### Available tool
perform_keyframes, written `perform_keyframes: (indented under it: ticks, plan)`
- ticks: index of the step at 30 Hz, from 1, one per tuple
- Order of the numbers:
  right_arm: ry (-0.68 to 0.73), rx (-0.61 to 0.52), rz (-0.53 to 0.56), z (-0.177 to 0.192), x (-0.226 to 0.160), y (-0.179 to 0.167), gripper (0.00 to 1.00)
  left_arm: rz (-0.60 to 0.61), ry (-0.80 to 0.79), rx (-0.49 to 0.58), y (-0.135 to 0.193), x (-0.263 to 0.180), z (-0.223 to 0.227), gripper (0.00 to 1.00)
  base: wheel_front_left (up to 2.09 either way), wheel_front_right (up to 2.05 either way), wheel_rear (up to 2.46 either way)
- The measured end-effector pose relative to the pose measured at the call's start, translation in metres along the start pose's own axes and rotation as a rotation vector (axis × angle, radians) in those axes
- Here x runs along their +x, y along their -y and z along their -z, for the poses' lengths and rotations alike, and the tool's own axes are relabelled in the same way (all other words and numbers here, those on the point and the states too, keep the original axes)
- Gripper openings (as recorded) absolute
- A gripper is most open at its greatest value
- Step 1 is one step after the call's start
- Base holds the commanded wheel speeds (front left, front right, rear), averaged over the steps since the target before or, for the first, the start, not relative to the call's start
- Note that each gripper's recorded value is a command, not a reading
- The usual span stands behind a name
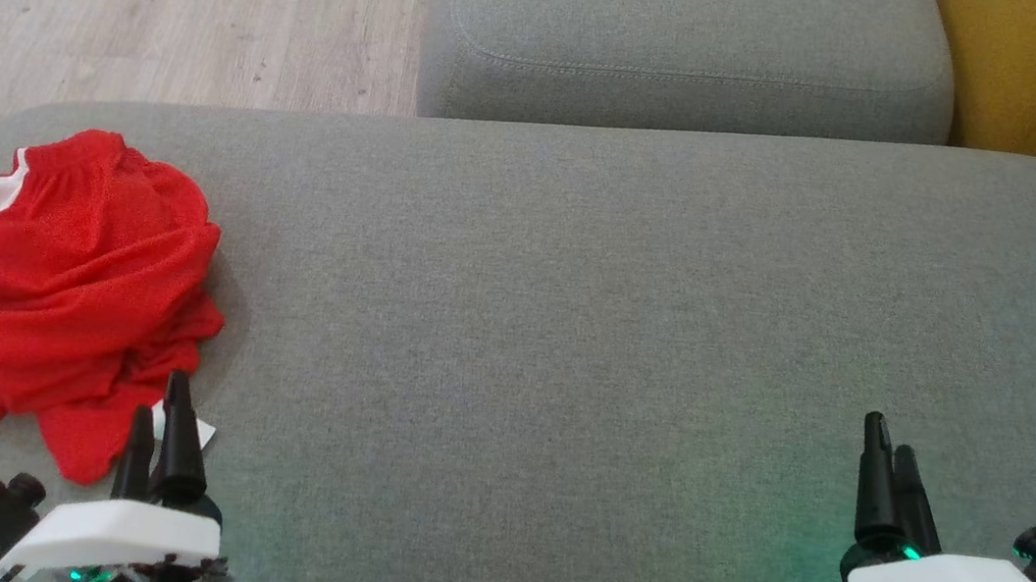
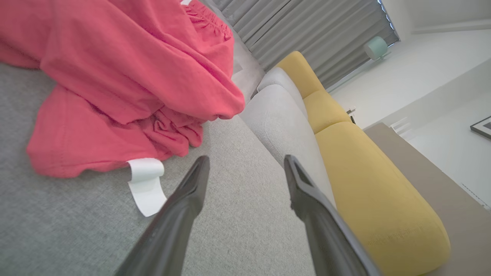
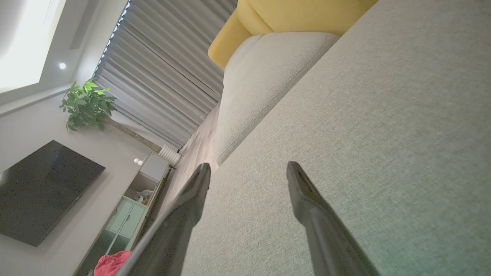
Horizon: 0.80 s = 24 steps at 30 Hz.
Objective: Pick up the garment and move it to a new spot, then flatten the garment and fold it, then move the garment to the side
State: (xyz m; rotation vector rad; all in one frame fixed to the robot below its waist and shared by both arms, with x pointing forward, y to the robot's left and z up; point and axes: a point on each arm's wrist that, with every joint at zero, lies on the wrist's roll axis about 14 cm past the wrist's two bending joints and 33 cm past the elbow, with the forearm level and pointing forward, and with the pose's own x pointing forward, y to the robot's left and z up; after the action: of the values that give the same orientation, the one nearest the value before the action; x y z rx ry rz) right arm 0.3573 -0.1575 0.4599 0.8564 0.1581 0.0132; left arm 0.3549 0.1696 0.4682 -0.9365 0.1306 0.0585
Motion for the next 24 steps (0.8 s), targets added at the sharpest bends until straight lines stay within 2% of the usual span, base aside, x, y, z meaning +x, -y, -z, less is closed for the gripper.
perform_keyframes:
  ticks: [24]
  plan:
    - [0.007, -0.312, -0.103, 0.007, 0.003, -0.028, 1.0, 0.057, 0.048, 0.253, 0.019, -0.001, -0.001, 1.0, 0.0, 0.0, 0.0]
